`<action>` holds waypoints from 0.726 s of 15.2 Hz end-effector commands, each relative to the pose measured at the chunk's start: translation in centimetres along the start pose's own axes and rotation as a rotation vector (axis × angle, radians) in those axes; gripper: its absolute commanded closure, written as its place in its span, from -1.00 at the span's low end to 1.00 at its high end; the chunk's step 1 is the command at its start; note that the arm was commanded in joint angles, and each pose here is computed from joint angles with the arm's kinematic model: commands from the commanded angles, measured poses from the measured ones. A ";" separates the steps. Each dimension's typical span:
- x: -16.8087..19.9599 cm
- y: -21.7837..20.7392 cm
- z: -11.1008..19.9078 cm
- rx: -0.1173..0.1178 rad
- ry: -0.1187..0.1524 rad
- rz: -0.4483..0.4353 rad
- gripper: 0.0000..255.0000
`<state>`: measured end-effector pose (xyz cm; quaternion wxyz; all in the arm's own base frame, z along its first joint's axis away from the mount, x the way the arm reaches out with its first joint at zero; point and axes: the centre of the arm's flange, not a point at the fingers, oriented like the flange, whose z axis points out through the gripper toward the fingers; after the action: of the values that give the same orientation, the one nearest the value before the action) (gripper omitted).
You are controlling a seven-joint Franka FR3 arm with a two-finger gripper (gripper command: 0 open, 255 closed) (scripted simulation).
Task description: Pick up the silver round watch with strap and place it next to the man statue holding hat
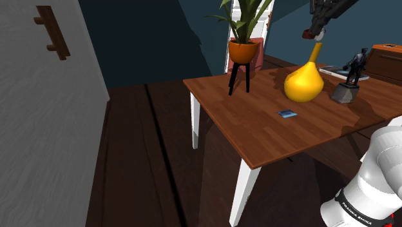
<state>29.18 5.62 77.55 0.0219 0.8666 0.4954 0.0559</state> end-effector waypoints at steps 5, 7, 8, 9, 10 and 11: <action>-7.4 2.4 -0.4 0.000 0.000 -0.001 1.00; -9.9 3.1 -0.5 0.000 0.000 -0.001 1.00; -11.2 3.5 -0.6 0.000 0.000 -0.001 1.00; -12.5 3.9 -0.6 0.000 0.000 -0.001 1.00; -13.7 4.3 -0.7 0.000 0.000 -0.001 1.00; -15.0 4.7 -0.8 0.000 0.000 -0.001 1.00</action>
<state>25.94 -8.51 77.69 0.0219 0.8668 0.4950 0.0563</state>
